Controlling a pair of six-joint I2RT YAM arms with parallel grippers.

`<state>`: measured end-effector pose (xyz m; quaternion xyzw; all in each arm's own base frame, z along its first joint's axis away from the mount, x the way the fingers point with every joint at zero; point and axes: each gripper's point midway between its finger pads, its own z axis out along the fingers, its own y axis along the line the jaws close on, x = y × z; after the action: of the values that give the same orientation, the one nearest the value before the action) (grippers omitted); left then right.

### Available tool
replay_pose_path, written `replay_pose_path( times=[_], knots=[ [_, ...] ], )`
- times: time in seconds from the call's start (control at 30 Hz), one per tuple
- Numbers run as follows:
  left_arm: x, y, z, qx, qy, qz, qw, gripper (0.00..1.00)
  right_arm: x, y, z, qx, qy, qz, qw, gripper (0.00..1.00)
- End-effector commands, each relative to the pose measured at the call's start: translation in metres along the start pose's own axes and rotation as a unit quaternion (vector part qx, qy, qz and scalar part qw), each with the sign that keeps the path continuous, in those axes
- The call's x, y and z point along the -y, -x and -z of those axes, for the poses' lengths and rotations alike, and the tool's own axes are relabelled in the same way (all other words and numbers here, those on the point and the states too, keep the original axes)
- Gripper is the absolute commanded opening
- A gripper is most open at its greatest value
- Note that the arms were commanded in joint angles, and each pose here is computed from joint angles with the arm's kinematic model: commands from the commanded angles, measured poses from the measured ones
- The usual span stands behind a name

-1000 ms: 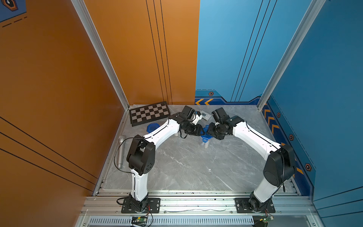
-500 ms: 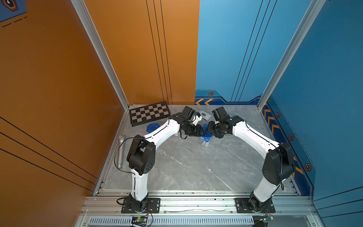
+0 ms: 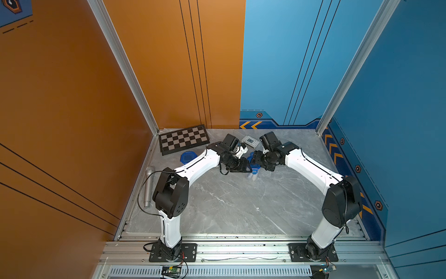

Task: Pack away toiletry kits
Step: Move the container to the center of the board.

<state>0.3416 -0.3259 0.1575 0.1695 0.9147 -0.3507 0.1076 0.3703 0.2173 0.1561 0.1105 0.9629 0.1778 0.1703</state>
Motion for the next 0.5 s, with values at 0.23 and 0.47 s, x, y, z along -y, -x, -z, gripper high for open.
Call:
replay_pose_path(
  times=[0.23, 0.47],
  knots=[
    [0.002, 0.057, 0.044, 0.076, 0.023, -0.011, 0.997, 0.19, 0.014, -0.035, 0.024, -0.028, -0.032, 0.027, 0.999, 0.64],
    [-0.018, 0.083, 0.019, 0.084, 0.073, -0.006, 0.994, 0.00, 0.018, -0.039, 0.012, -0.039, -0.045, 0.027, 0.998, 0.62]
  ],
)
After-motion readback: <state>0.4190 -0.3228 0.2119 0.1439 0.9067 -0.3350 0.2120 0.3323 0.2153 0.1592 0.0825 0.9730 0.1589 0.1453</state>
